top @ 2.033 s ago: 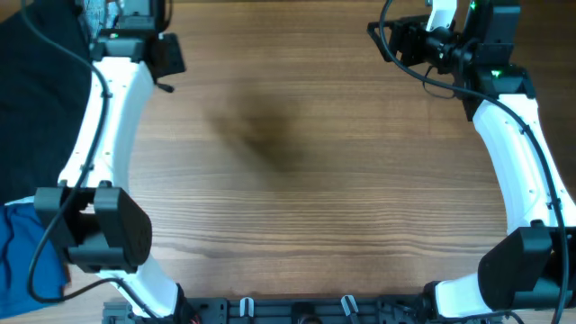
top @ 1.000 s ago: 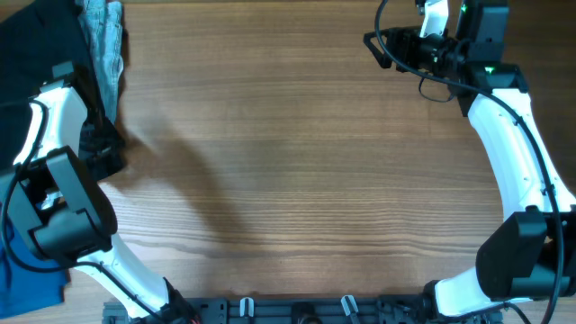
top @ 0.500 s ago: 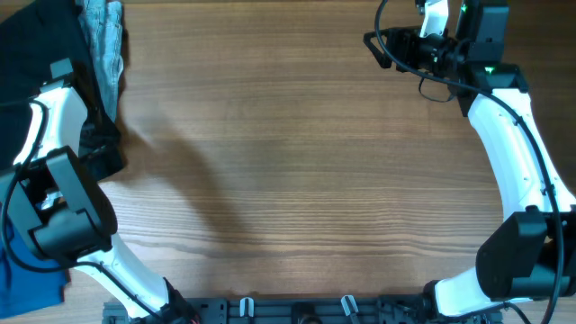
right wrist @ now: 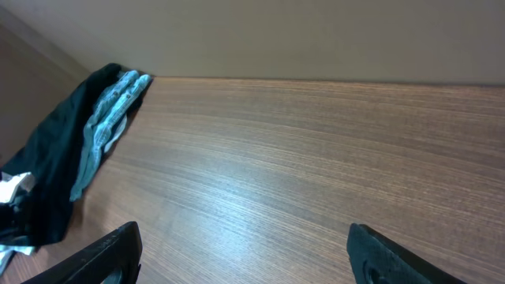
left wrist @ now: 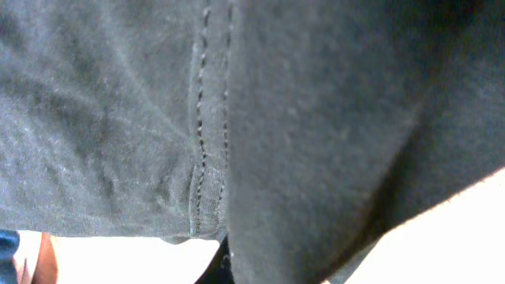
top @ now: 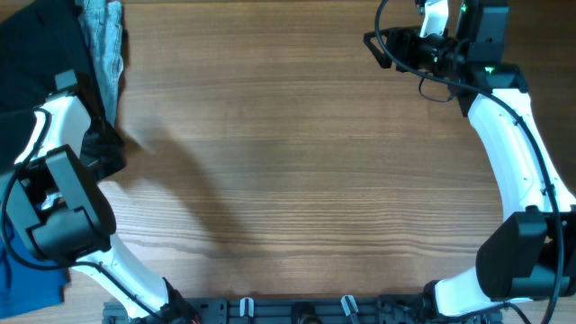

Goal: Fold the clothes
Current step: 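Grasp the black shorts with the left gripper, then pull the black shorts off the pile onto the table center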

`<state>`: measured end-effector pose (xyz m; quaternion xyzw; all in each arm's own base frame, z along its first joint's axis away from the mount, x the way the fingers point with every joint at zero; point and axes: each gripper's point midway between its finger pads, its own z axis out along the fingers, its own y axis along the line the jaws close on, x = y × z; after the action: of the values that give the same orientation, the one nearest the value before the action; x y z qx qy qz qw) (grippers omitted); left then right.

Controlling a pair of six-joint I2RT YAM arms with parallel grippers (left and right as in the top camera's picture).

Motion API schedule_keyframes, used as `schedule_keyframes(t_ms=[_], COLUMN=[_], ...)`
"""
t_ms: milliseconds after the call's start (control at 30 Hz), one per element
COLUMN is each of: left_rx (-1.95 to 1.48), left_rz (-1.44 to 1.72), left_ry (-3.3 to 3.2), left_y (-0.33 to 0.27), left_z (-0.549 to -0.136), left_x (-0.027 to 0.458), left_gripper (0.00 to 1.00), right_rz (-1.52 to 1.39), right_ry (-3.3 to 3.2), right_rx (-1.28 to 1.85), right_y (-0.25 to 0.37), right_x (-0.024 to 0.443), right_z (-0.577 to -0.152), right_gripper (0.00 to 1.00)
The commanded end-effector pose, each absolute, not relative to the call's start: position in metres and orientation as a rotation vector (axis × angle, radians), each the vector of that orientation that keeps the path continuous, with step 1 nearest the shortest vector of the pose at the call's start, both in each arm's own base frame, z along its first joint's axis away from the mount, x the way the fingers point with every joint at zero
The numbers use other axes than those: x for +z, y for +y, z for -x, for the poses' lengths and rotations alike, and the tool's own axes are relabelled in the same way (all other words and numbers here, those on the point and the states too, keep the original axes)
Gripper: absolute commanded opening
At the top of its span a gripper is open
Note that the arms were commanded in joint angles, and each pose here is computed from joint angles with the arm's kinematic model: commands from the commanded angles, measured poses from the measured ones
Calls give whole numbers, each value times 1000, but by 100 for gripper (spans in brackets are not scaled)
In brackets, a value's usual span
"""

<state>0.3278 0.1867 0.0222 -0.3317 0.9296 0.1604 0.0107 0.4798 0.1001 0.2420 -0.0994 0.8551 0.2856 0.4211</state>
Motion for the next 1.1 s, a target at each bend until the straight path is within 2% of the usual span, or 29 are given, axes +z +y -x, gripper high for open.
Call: schedule_keyframes(t_ms=[0, 167, 267, 400, 533, 633, 733, 867, 1067], left_rx=[461, 279, 110, -150, -418, -548, -746, -965, -1121], left_rz=[1004, 773, 512, 249, 2, -135, -338, -488, -663], left_ry=[2871, 2818, 2731, 2630, 2536, 2485, 2445, 2415, 2346], left_y=[178, 113, 37, -68, -184, -254, -337, -409, -463], left_z=[-338, -374, -404, -432, -442, -439, -418, -386, -342], left_x=[50, 121, 169, 193, 200, 194, 180, 162, 164], left_gripper=[4, 4, 4, 4, 4, 4, 4, 4, 4], right_rz=[267, 276, 251, 215, 107, 44, -24, -84, -147], right_ry=[2121, 2059, 2026, 1979, 1923, 1890, 1889, 1889, 1877], right_rx=[698, 692, 688, 651, 611, 558, 513, 475, 427], right_y=[101, 101, 94, 70, 26, -9, -39, -67, -99], right_x=[247, 261, 274, 298, 329, 344, 349, 348, 348], right_z=[-486, -493, -496, -493, -483, -475, -467, -462, -457], right_gripper=[84, 80, 79, 79, 79, 79, 79, 79, 80])
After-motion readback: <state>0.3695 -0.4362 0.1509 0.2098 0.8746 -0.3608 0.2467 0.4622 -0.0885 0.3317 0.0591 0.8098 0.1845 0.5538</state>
